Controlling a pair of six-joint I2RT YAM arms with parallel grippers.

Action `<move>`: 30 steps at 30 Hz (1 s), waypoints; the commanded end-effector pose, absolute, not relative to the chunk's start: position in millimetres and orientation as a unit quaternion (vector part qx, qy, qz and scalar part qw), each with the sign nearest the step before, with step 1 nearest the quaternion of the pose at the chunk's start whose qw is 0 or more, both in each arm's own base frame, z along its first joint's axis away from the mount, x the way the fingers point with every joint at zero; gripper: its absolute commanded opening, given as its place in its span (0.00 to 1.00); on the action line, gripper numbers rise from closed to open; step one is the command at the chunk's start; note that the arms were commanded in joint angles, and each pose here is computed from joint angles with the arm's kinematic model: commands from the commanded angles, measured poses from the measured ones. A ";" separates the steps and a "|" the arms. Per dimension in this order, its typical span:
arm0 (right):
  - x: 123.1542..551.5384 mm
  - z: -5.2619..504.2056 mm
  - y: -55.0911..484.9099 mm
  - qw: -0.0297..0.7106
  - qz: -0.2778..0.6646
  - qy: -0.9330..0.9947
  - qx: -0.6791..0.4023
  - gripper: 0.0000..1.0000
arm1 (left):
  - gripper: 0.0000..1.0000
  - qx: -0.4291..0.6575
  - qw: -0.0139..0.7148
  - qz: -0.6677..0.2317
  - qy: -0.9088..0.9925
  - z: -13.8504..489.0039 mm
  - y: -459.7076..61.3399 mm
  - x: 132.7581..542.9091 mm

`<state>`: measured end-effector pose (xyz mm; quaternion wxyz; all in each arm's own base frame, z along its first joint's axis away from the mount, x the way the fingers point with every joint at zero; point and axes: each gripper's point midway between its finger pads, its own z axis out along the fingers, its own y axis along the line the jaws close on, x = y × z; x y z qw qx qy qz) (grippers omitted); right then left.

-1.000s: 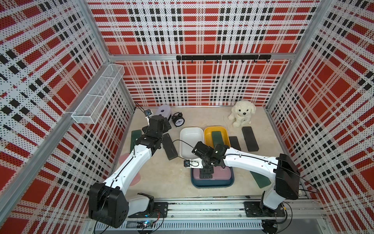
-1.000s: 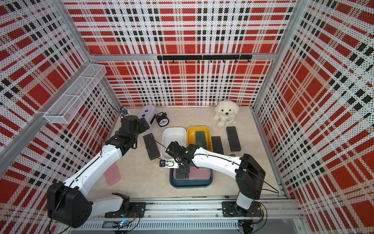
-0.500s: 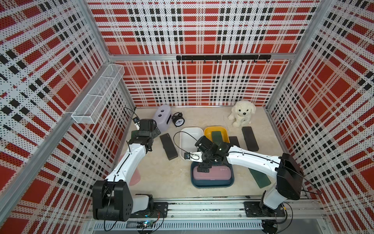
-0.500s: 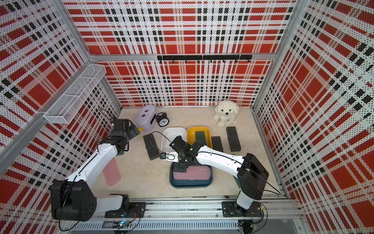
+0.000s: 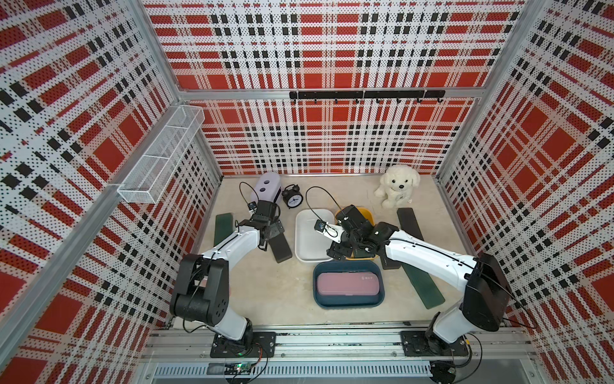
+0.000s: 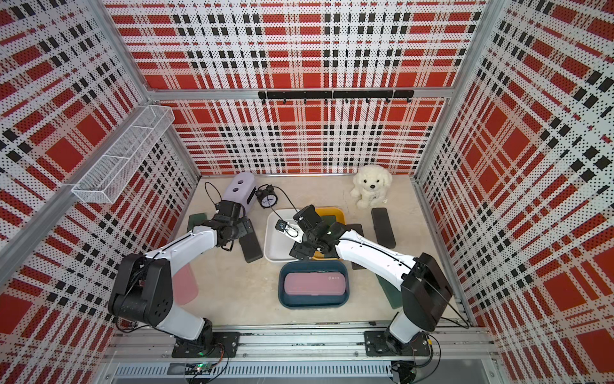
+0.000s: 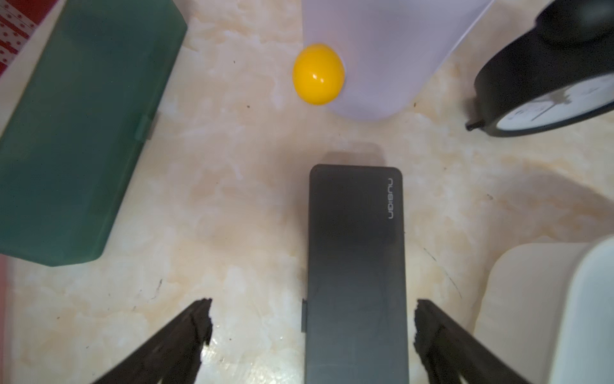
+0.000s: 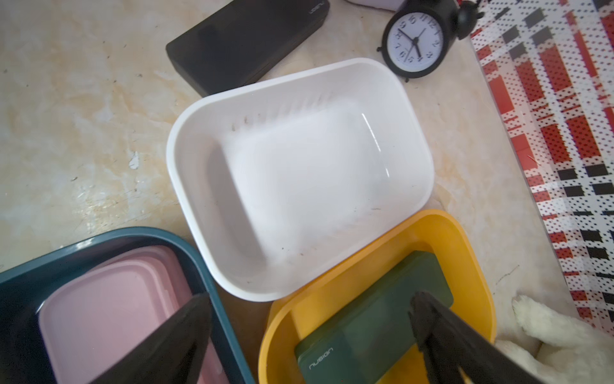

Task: Place the pencil cases by color into the storage box
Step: Pick up the pencil case from the center of the board.

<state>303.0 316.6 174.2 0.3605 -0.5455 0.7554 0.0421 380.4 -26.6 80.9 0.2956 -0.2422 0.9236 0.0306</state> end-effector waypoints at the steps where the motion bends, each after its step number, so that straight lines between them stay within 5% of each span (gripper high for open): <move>1: 308.1 186.6 309.7 0.382 0.044 0.765 -0.517 1.00 | 0.99 -0.248 0.292 0.021 0.923 79.7 -36.1 388.6; 30: 306.2 175.5 294.7 0.372 0.035 0.780 -0.502 1.00 | 0.99 -0.214 0.235 0.024 0.948 28.6 -64.9 388.6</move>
